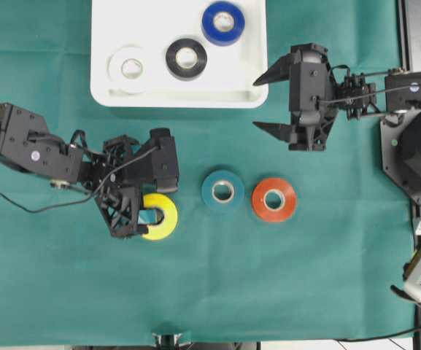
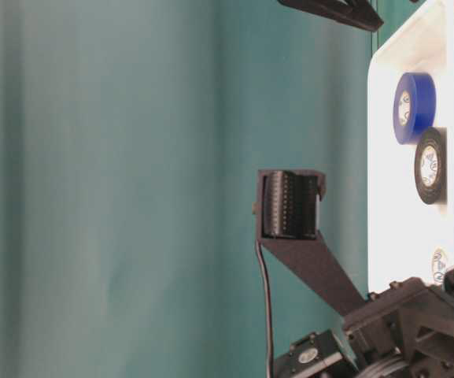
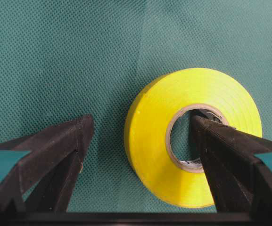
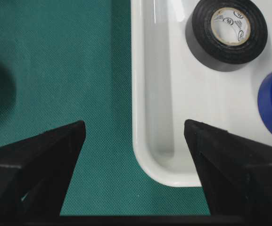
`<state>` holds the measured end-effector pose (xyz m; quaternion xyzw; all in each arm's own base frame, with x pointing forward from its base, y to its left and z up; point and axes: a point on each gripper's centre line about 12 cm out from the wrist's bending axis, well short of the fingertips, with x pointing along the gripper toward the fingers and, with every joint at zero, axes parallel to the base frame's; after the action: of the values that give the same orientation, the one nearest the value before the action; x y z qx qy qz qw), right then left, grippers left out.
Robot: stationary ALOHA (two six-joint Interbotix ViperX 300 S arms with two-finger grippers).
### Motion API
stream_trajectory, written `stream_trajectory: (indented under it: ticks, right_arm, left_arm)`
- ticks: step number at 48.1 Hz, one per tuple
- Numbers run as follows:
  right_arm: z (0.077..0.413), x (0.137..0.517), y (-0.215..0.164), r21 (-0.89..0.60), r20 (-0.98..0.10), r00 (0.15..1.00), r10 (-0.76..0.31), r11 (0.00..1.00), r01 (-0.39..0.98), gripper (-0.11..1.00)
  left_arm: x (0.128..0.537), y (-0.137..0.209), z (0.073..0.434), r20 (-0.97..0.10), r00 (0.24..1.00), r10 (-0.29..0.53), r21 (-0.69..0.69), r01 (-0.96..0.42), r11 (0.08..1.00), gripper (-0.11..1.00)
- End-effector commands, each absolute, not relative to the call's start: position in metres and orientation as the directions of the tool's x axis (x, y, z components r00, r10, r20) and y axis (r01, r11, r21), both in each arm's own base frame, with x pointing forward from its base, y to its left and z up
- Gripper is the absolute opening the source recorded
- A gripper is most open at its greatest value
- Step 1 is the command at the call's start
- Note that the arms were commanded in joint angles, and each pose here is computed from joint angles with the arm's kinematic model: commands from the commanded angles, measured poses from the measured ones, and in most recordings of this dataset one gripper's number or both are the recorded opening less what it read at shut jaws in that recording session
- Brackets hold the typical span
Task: Put the tape alternately from left to right into the white case.
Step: 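Lower the left gripper into the yellow roll's hole and grip it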
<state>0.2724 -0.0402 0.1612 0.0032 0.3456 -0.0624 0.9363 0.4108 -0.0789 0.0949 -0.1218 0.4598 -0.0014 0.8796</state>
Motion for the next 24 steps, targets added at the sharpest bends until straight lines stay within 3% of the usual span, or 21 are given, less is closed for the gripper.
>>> stream_trajectory:
  ticks: [1,5,8,18,24]
  right_arm:
    - [0.1674,0.2765,-0.0396,-0.035,-0.629,0.769,-0.112,0.993,0.116,0.82]
    - [0.1679,0.2764,-0.0396,-0.035,-0.628,0.770,-0.112,0.993,0.116,0.82]
    - [0.1673,0.2763,-0.0396,-0.035,-0.630,0.768,-0.112,0.993,0.116,0.82]
    - [0.1680,0.2765,-0.0395,-0.035,-0.627,0.771,-0.112,0.993,0.115,0.82]
    - [0.1676,0.2766,-0.0395,-0.035,-0.628,0.770,-0.111,0.993,0.115,0.82]
  left_arm:
    - [0.4154,-0.0805,0.1031,-0.792,0.599,-0.120,-0.224,-0.103,0.969,0.97]
    - [0.4149,-0.0811,0.1026,-0.793,0.597,-0.120,-0.223,-0.101,0.970,0.93]
    - [0.4146,-0.0803,0.1028,-0.793,0.597,-0.119,-0.220,-0.099,0.970,0.84]
    - [0.4131,-0.0800,0.1014,-0.797,0.593,-0.118,-0.216,-0.096,0.972,0.28]
    - [0.4131,-0.0800,0.1020,-0.796,0.594,-0.119,-0.216,-0.096,0.972,0.27]
